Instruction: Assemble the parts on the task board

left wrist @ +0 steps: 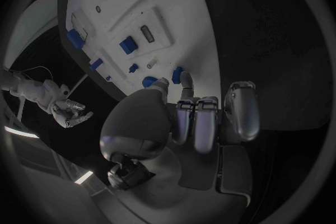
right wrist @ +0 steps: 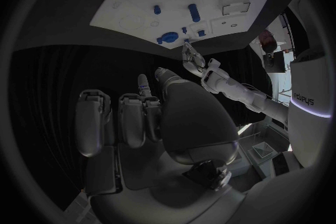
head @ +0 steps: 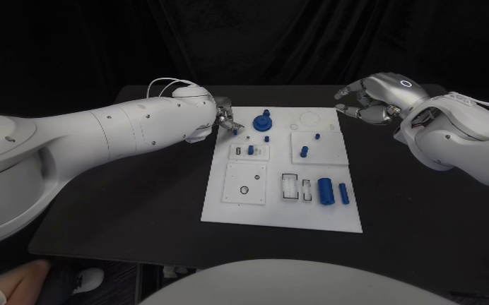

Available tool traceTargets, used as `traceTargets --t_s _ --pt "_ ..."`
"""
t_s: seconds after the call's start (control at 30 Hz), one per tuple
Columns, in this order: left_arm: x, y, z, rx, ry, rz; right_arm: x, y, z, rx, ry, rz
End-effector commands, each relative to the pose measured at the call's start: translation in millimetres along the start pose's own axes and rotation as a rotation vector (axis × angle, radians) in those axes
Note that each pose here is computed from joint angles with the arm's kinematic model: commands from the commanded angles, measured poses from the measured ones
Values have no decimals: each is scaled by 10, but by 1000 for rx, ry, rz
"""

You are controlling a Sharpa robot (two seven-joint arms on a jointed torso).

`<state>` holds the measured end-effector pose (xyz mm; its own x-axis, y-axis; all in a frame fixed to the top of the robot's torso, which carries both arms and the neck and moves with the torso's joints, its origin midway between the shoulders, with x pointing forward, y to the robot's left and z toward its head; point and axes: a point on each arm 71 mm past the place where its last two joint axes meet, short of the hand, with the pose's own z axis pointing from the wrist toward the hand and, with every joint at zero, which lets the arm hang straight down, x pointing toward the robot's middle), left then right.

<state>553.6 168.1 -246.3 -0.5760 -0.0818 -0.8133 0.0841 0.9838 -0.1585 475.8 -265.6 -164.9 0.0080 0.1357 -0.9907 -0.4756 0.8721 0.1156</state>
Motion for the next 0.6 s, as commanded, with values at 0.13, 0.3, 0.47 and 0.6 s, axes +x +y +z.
traceTargets --t_s 0.13,0.3,0.47,0.6 --pt "10 -25 8 10 -1 -8 12 -7 -4 18 7 -1" --pt "22 -25 14 9 2 -7 12 -7 -3 18 8 -1" --pt "38 -24 19 9 7 -7 13 -4 -1 18 9 -1" --pt "44 -25 23 10 8 -7 13 -6 -2 19 9 -1"
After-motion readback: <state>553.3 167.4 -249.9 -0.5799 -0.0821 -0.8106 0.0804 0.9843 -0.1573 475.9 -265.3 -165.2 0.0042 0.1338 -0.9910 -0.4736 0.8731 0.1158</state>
